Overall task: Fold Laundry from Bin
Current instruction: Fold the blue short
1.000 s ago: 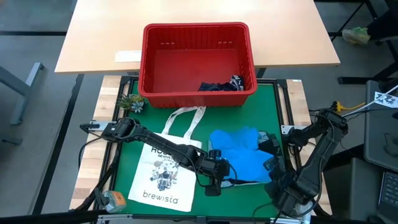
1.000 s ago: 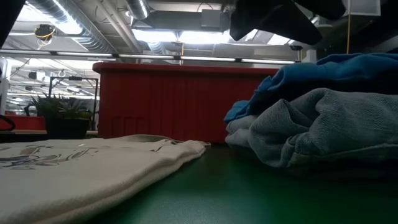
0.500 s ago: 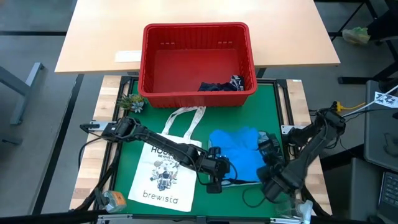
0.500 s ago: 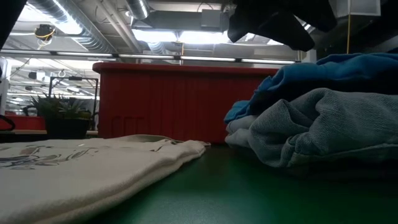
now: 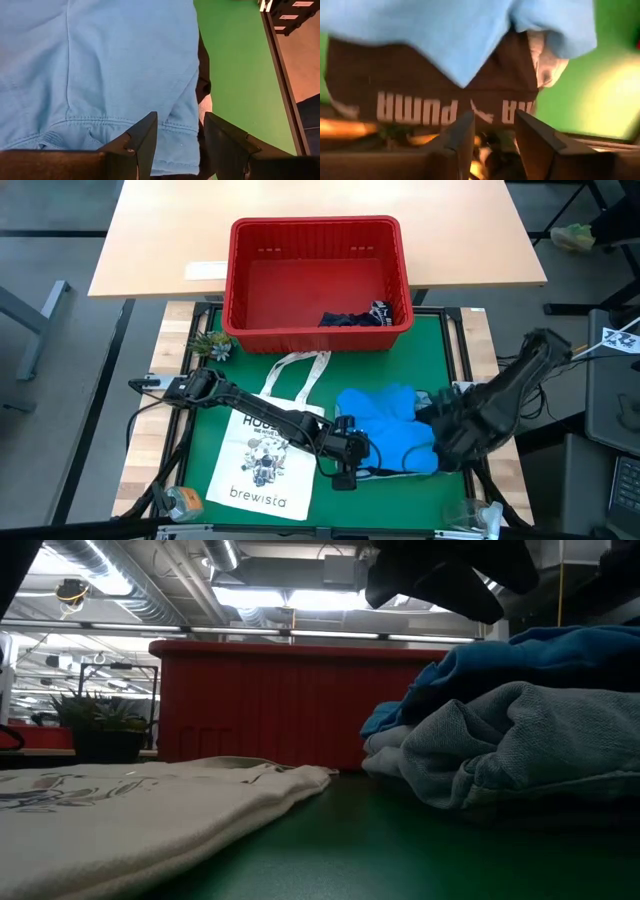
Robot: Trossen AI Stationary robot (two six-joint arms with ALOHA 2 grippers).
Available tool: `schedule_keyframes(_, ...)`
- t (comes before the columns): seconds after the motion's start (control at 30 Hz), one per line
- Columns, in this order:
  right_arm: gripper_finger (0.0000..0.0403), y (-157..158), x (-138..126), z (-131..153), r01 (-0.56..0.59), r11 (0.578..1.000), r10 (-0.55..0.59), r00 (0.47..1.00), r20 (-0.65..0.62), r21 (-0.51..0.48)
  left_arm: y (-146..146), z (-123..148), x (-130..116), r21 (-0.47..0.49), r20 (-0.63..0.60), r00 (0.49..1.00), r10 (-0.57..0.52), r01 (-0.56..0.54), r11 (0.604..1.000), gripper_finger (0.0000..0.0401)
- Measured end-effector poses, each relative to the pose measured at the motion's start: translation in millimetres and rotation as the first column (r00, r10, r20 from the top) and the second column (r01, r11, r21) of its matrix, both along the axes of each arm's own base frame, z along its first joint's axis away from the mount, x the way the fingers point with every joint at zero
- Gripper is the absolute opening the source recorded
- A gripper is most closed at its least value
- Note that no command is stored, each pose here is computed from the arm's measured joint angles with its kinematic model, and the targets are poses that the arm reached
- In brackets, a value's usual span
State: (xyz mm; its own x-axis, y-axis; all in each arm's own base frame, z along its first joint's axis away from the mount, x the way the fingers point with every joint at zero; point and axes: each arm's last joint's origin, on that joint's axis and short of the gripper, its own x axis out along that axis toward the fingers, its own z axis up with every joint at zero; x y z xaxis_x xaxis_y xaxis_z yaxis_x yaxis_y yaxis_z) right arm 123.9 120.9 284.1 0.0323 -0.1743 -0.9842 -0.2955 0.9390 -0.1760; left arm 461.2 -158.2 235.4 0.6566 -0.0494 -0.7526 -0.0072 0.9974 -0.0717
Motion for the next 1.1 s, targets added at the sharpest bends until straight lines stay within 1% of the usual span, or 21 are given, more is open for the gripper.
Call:
schedule_keyframes(0.07, 0.0138, -9.1, -8.5, -1.2, 0.095, 0.992, -0.102, 0.991, 0.090, 0.079, 0.1, 0.0, 0.0, 0.000, 0.000, 1.000, 0.000, 0.000, 1.000, 0.0155)
schedule_keyframes(0.13, 0.0138, -13.8, -13.9, -5.2, 0.155, 0.969, -0.185, 0.972, 0.146, 0.192, 0.1, 0.0, 0.1, 0.000, 0.000, 1.000, 0.000, 0.000, 1.000, 0.0155)
schedule_keyframes(0.23, 0.0138, -18.2, -18.8, -13.0, 0.189, 0.931, -0.258, 0.947, 0.193, 0.312, 0.1, 0.1, 0.1, 0.000, 0.001, 1.000, 0.000, 0.000, 1.000, 0.0155)
schedule_keyframes(0.3, 0.0138, -19.4, -19.9, -20.2, 0.208, 0.915, -0.291, 0.934, 0.206, 0.347, -0.1, 0.1, 0.0, 0.000, 0.001, 1.000, 0.000, 0.000, 1.000, 0.0155)
schedule_keyframes(0.37, 0.0138, -20.2, -20.5, -28.5, 0.224, 0.909, -0.309, 0.928, 0.207, 0.352, 0.0, 0.2, 0.1, 0.000, 0.001, 1.000, 0.000, 0.000, 1.000, 0.0155)
schedule_keyframes(0.57, 0.0138, -19.6, -20.2, -41.8, 0.232, 0.919, -0.301, 0.936, 0.185, 0.320, 0.0, 0.2, 0.1, -0.001, 0.002, 1.000, 0.000, 0.000, 1.000, 0.0155)
schedule_keyframes(0.93, 0.0138, -19.7, -19.2, -42.6, 0.234, 0.924, -0.302, 0.931, 0.204, 0.302, 0.1, 0.2, 0.2, -0.001, 0.002, 1.000, 0.000, 0.000, 1.000, 0.0155)
schedule_keyframes(1.1, 0.0138, -17.5, -17.3, -45.4, 0.262, 0.920, -0.324, 0.927, 0.188, 0.292, 0.1, 0.2, 0.2, -0.001, 0.002, 1.000, 0.000, 0.000, 1.000, 0.0155)
